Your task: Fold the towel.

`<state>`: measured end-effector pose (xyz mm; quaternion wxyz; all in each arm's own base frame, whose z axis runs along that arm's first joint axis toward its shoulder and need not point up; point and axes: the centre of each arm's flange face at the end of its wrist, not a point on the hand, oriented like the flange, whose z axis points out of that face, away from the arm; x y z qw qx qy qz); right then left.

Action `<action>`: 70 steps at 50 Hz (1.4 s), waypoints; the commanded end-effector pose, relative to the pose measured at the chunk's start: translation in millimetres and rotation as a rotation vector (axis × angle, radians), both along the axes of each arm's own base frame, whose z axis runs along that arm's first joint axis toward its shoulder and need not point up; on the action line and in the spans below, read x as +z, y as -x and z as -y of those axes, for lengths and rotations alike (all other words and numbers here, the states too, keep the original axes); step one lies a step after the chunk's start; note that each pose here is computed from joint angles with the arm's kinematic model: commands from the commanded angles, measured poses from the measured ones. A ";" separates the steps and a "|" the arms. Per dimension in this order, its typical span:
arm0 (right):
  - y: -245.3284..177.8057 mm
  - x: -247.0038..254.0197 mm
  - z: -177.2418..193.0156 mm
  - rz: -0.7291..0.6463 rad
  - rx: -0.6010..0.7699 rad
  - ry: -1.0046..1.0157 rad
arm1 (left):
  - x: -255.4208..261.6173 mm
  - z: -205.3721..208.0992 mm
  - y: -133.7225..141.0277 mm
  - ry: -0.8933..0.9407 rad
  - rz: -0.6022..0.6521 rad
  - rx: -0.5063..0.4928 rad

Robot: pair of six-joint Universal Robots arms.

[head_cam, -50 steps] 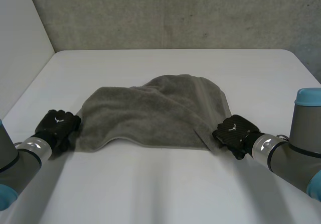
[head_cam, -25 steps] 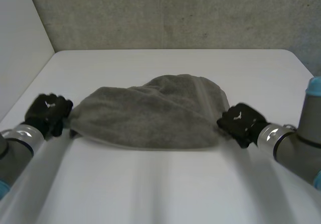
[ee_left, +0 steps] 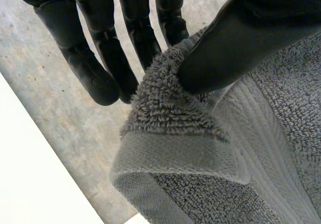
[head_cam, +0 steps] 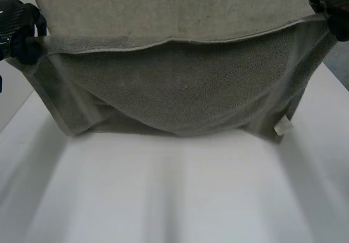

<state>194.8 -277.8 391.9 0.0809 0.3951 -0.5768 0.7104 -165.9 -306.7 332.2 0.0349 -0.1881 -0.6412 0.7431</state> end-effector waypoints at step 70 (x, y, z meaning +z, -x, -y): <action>3.9 -129.3 -10.8 -0.161 0.006 -0.229 | -113.7 -25.3 -6.4 -0.238 0.214 -0.144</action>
